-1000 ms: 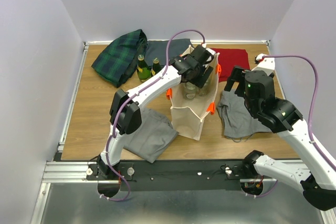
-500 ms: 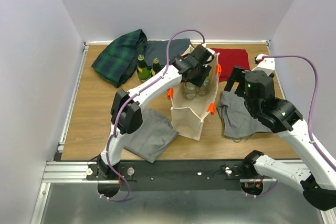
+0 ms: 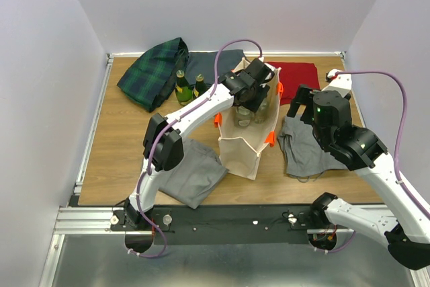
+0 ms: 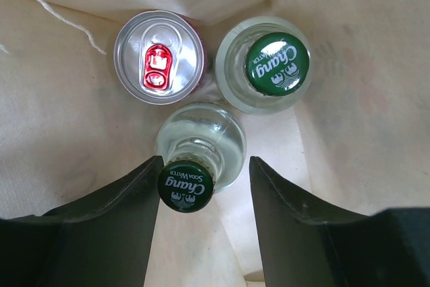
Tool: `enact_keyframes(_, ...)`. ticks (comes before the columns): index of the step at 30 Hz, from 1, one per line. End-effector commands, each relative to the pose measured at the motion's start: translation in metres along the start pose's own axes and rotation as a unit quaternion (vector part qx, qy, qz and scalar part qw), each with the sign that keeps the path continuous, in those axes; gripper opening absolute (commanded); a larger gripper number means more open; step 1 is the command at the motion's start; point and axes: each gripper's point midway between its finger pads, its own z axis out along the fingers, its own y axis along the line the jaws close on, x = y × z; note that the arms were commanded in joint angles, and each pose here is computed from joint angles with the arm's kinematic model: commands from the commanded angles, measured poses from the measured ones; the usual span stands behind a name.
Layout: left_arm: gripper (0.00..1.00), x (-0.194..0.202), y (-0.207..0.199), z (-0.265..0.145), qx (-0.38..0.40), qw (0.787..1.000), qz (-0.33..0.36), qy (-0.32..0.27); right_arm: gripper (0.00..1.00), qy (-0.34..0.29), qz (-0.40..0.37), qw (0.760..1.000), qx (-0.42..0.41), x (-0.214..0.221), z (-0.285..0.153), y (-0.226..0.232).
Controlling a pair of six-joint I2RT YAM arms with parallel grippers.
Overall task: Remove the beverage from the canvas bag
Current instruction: Take out the drink from the canvas bag.
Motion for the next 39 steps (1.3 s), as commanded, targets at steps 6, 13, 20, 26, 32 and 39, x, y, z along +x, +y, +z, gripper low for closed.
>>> enact_keyframes(6,0.52,-0.0077,0.0075,0.0003,-0.016,1.000,-0.010,-0.010,1.00,-0.006,-0.002,1.000,0.014,0.0000,-0.0006,-0.0059)
enact_keyframes(13,0.48,-0.0043,0.0073,0.0034,-0.016,1.000,-0.007,-0.003,1.00,-0.006,-0.003,1.000,0.016,0.0001,-0.0002,-0.0062)
enact_keyframes(20,0.33,-0.0015,0.0084,0.0037,-0.018,1.000,-0.005,0.001,1.00,-0.004,-0.004,1.000,0.015,0.0015,0.0009,-0.0052)
enact_keyframes(26,0.10,-0.0009,0.0079,0.0040,-0.017,1.000,-0.006,0.002,1.00,-0.005,-0.003,1.000,0.014,0.0009,-0.0001,-0.0058)
enact_keyframes(32,0.00,0.0013,0.0074,0.0058,-0.015,1.000,-0.002,0.006,1.00,-0.005,-0.003,1.000,0.016,0.0009,-0.0001,-0.0065)
enact_keyframes(39,0.00,-0.0047,0.0049,-0.0012,-0.005,1.000,0.000,-0.005,1.00,-0.006,-0.003,1.000,0.015,0.0008,-0.0001,-0.0061)
